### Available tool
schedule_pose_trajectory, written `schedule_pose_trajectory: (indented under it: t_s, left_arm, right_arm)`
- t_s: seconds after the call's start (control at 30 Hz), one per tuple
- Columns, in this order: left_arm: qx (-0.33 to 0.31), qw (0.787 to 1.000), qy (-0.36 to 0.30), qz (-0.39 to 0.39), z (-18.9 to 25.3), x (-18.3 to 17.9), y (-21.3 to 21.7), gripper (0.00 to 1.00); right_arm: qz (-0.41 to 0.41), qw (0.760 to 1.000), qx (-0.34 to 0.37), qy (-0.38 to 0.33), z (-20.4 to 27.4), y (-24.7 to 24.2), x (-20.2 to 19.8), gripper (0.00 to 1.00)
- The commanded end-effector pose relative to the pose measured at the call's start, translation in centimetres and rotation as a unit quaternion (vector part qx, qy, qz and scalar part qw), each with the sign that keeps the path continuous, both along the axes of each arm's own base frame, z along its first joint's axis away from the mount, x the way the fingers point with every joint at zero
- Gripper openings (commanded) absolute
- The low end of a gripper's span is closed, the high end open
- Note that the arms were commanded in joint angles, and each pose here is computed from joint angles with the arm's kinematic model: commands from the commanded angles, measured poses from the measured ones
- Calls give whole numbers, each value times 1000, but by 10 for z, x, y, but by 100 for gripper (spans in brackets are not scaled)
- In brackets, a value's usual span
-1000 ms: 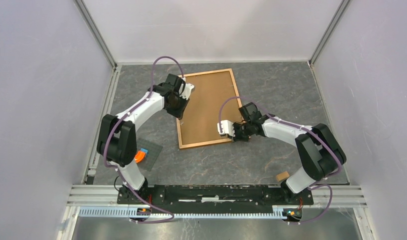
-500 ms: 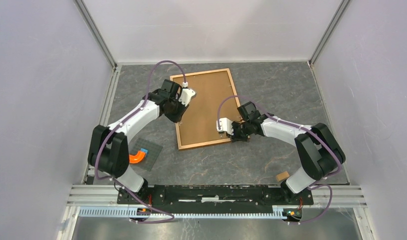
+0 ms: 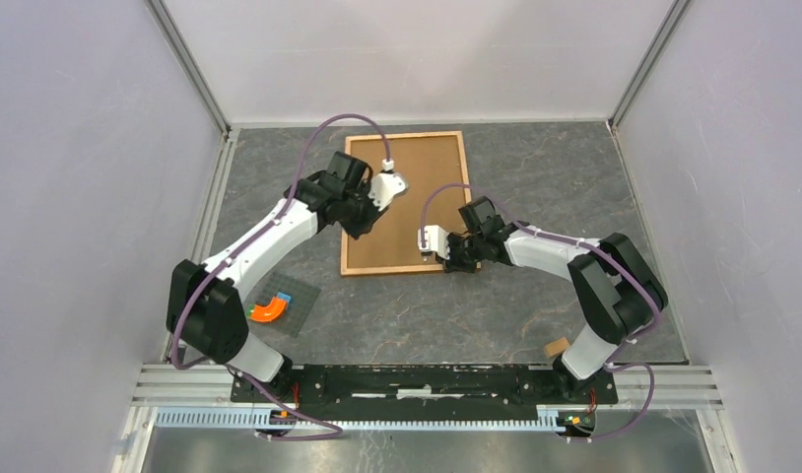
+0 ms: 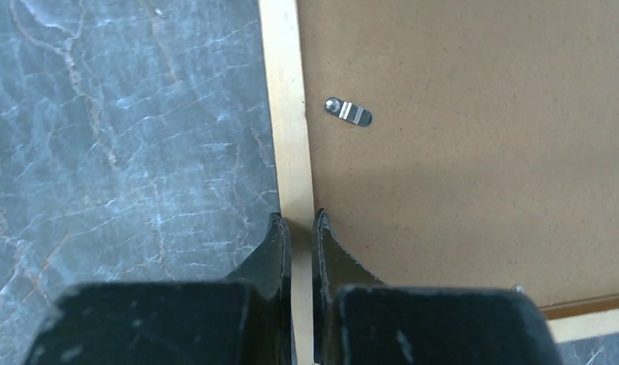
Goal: Take the photo out of the frame
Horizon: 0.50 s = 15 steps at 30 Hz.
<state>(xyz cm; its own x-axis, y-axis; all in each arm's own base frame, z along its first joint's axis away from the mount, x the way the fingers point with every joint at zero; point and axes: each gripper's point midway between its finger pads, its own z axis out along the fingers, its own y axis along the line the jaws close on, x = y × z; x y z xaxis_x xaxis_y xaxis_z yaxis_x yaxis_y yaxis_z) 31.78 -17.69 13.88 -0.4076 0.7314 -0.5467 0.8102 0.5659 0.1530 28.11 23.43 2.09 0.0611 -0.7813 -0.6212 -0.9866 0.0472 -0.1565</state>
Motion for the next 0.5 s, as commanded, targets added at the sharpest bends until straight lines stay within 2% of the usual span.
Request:
schedule_pose_trajectory:
  t_s: [0.0, 0.1, 0.23, 0.47]
  left_arm:
    - [-73, 997, 7, -4, 25, 10, -38, 2]
    - [-53, 998, -2, 38, 24, 22, -32, 2]
    - [-42, 992, -42, 114, 19, 40, -1, 2]
    - [-72, 979, -17, 188, 11, 69, 16, 2]
  right_arm:
    - [-68, 990, -102, 76, -51, -44, -24, 0]
    - [-65, 990, -101, 76, -49, -44, -24, 0]
    - [-61, 990, -98, 84, -50, -42, -28, 0]
    - [-54, 989, -89, 102, -51, -40, -36, 0]
